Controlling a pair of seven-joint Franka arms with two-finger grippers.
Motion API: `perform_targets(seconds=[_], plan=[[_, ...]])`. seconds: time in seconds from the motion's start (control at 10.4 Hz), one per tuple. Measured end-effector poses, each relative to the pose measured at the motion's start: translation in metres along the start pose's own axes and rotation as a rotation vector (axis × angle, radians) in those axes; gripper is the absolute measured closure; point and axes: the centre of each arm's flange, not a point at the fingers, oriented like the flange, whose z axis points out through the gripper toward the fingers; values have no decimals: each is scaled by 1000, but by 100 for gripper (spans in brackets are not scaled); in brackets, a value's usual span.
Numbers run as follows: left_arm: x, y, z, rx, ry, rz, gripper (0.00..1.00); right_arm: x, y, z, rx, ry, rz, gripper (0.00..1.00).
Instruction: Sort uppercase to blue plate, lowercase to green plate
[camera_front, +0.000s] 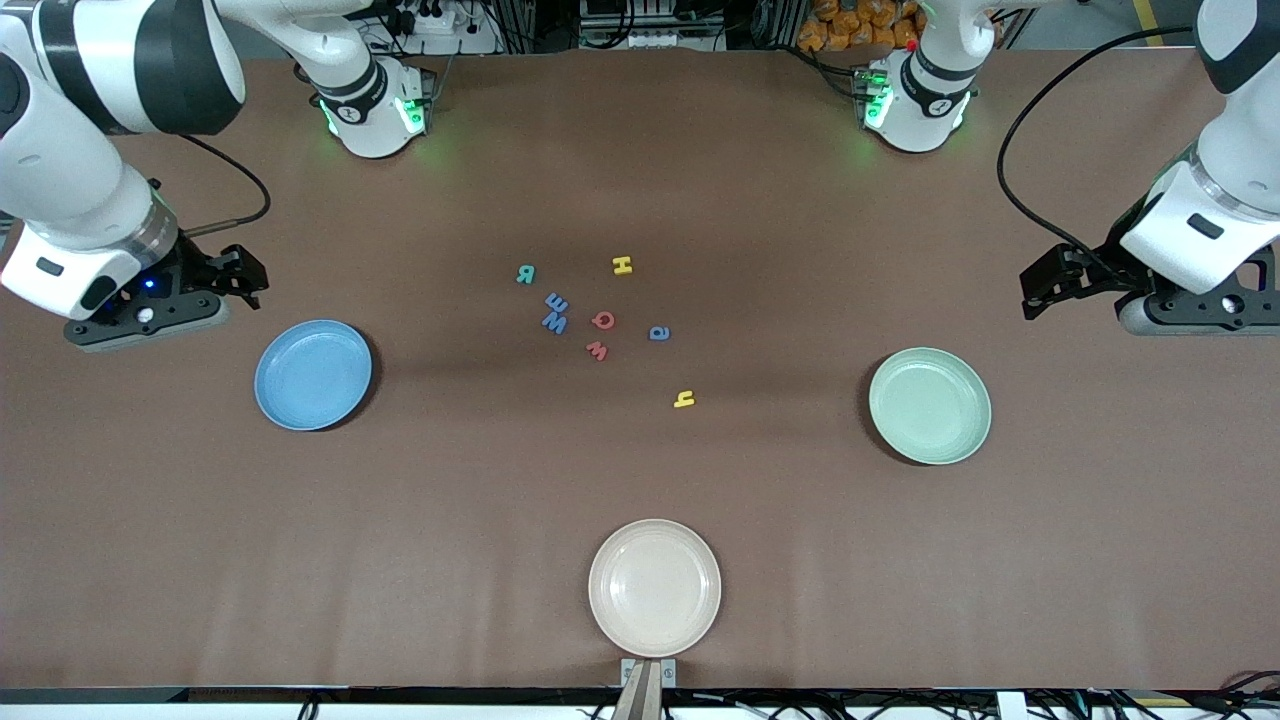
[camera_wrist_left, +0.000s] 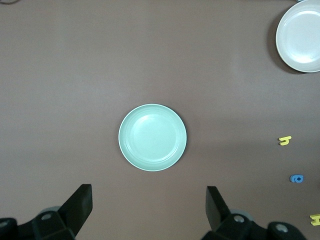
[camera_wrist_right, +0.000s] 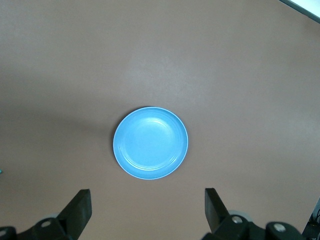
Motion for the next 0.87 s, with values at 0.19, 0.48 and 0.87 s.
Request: perform_targets(seconds=[0.19, 0.48, 0.87], plan=[[2, 0, 2, -1, 2, 0, 0, 0, 0, 0, 0, -1, -1, 0], [6, -8, 12, 0, -14, -20, 0, 0, 0, 1, 1, -3, -1, 0], [39, -35, 102, -38, -111, -173, 0, 0, 0, 2, 1, -4, -1, 0]])
